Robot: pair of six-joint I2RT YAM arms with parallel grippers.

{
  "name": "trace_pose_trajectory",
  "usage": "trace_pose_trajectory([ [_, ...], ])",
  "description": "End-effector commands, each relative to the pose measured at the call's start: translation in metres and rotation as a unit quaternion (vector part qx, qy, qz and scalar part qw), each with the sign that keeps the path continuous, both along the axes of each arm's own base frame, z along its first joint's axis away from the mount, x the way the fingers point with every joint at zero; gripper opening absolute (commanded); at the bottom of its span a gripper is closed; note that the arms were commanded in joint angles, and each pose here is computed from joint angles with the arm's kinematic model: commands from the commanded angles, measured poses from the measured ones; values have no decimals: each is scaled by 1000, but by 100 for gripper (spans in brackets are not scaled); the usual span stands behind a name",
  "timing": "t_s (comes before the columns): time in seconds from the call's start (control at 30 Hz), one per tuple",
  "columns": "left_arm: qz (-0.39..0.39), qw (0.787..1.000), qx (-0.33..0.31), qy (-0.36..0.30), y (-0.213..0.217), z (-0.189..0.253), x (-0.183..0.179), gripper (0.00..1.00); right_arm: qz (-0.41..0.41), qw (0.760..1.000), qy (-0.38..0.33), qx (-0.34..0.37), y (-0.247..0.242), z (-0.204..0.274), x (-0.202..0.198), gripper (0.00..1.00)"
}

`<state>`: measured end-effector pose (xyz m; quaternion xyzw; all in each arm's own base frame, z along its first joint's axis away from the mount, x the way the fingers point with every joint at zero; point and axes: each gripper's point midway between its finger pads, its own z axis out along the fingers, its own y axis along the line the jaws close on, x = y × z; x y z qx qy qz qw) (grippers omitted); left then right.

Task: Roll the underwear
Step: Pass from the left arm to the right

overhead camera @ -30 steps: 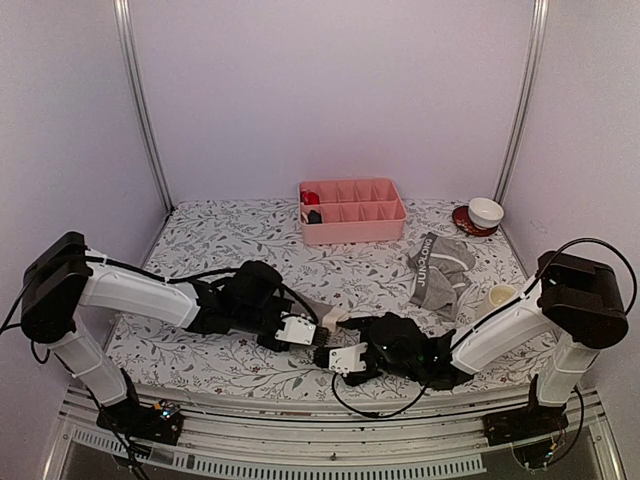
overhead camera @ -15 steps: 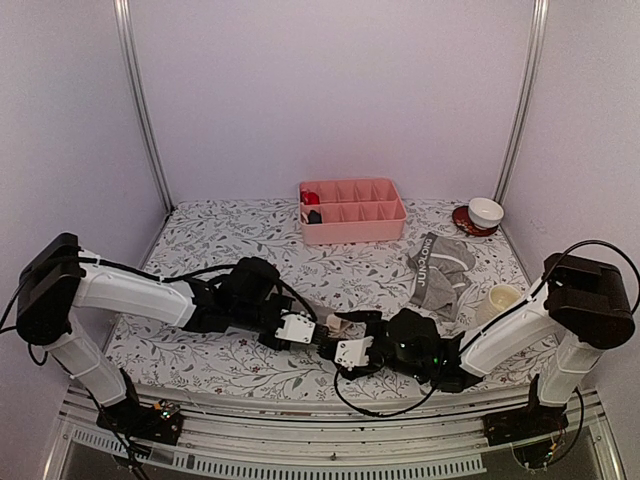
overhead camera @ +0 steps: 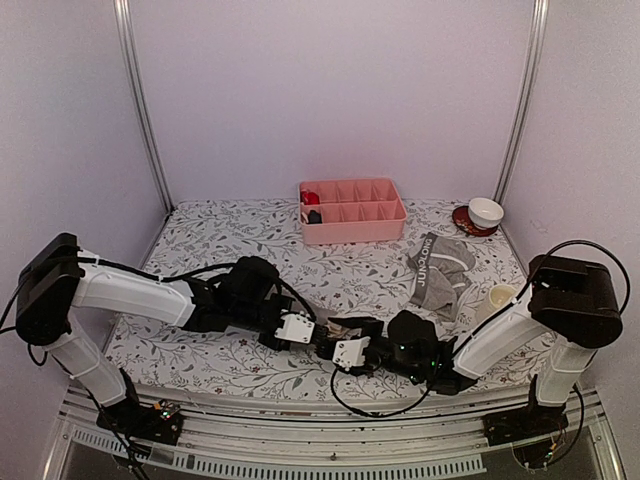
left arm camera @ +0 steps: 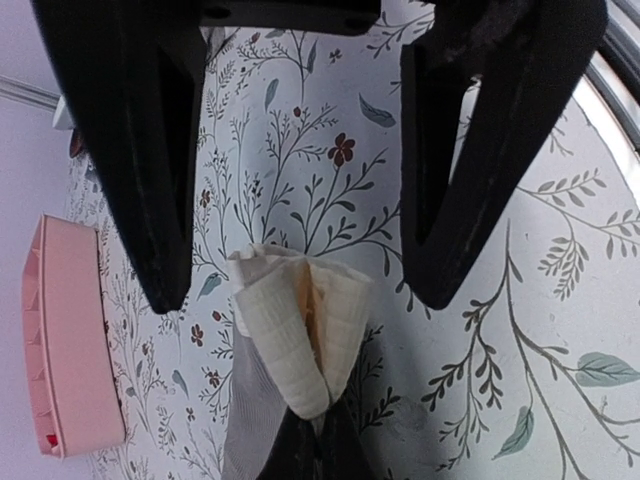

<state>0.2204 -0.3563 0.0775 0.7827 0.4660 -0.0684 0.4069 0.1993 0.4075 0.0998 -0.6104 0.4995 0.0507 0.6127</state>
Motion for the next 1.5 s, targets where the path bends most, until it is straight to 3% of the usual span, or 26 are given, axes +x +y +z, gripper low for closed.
trace_pose_trajectory([
  [0.0, -3, 1000, -20, -3, -1, 14, 2, 0, 7, 1000, 9, 12, 7, -1, 2, 61],
  [0.13, -3, 1000, -20, -3, -2, 14, 2, 0, 7, 1000, 16, 8, 9, -4, 3, 59],
  [0.33, -5, 1000, -20, -1, -2, 13, 1, 0, 13, 1000, 28, -1, 12, -8, 2, 46],
  [0.63, -7, 1000, -19, 1, -1, 12, 0, 0, 3, 999, 35, -14, 14, -18, 7, 36],
  [1.07, -13, 1000, -19, 0, 0, 12, -3, 0, -39, 998, 33, -28, 11, -27, 24, 34],
  [1.23, -12, 1000, -25, 0, 1, 13, -4, 0, -31, 998, 45, -20, 11, -24, 20, 52],
  [1.47, -11, 999, -39, 1, 2, 18, -3, 0, -11, 998, 55, 3, 6, -13, 14, 59],
])
